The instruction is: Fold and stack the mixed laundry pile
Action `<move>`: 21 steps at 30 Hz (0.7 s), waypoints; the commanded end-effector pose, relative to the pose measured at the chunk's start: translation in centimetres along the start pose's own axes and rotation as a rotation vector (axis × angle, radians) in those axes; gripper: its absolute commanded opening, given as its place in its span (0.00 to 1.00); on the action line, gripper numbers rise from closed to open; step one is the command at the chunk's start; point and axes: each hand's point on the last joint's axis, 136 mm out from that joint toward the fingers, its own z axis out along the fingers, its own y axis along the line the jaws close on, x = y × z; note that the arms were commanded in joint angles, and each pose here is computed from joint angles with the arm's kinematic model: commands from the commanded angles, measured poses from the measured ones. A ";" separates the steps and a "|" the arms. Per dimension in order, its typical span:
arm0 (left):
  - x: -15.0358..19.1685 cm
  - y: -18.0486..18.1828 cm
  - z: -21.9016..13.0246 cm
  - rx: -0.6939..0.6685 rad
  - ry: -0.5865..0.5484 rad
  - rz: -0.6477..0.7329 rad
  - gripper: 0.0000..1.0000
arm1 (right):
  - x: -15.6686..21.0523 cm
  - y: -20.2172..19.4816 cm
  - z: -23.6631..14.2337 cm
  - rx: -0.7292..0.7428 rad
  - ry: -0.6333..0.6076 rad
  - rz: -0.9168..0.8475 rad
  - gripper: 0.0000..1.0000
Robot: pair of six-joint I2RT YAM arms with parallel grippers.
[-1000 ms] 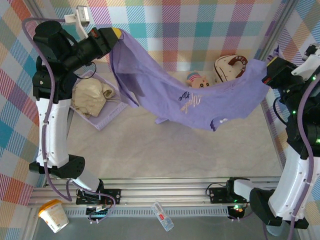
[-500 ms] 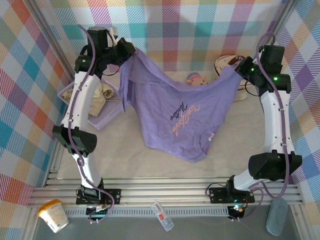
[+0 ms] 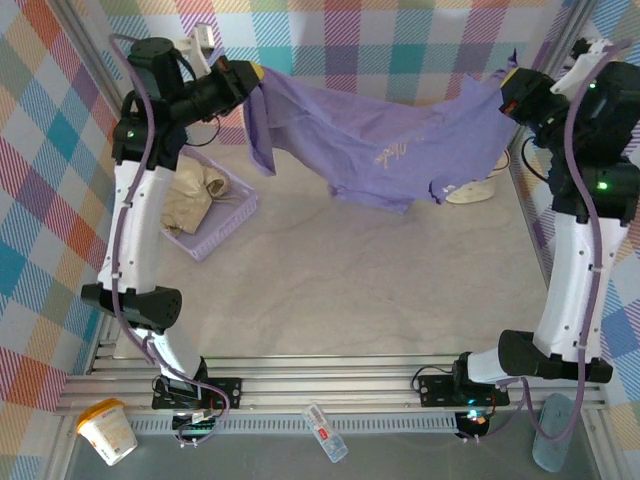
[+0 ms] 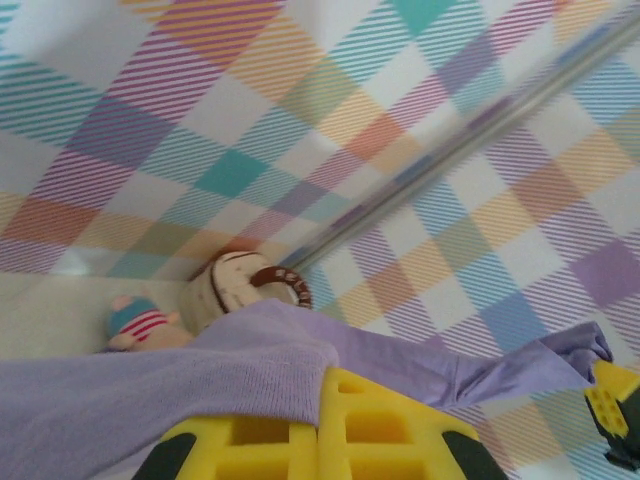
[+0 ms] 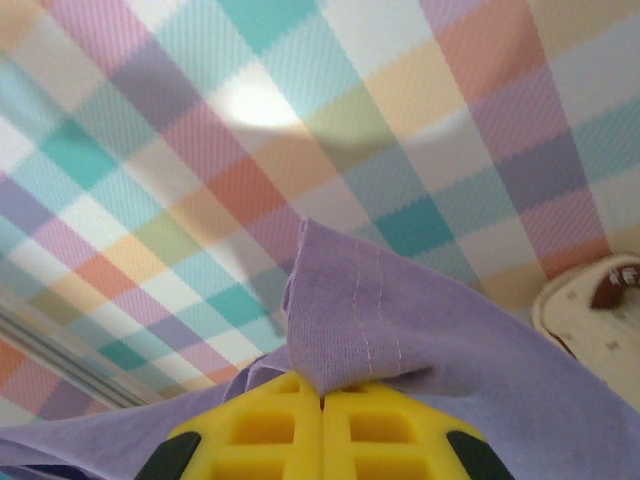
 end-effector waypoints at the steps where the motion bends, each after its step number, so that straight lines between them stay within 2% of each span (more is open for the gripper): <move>1: -1.6 -8.4 -5.6 0.192 -0.082 0.124 0.00 | -1.8 3.3 -4.1 -0.076 -0.054 -0.067 0.00; 8: -2.1 -13.9 -11.5 0.275 -0.179 0.193 0.00 | -4.4 6.4 -10.5 -0.093 -0.197 -0.120 0.00; 13: -2.3 -14.5 -12.2 0.291 -0.196 0.168 0.00 | -6.0 6.8 -13.1 -0.055 -0.298 -0.166 0.00; 16: -2.2 -12.4 -10.4 0.248 -0.174 0.118 0.00 | -5.6 5.9 -11.3 -0.040 -0.262 -0.157 0.00; 19: -1.6 -9.0 -7.7 0.178 -0.132 0.056 0.00 | -4.1 4.1 -7.5 -0.033 -0.179 -0.113 0.00; 21: -0.8 -5.4 -5.2 0.098 -0.097 0.005 0.00 | -2.4 2.0 -4.1 -0.018 -0.115 -0.065 0.00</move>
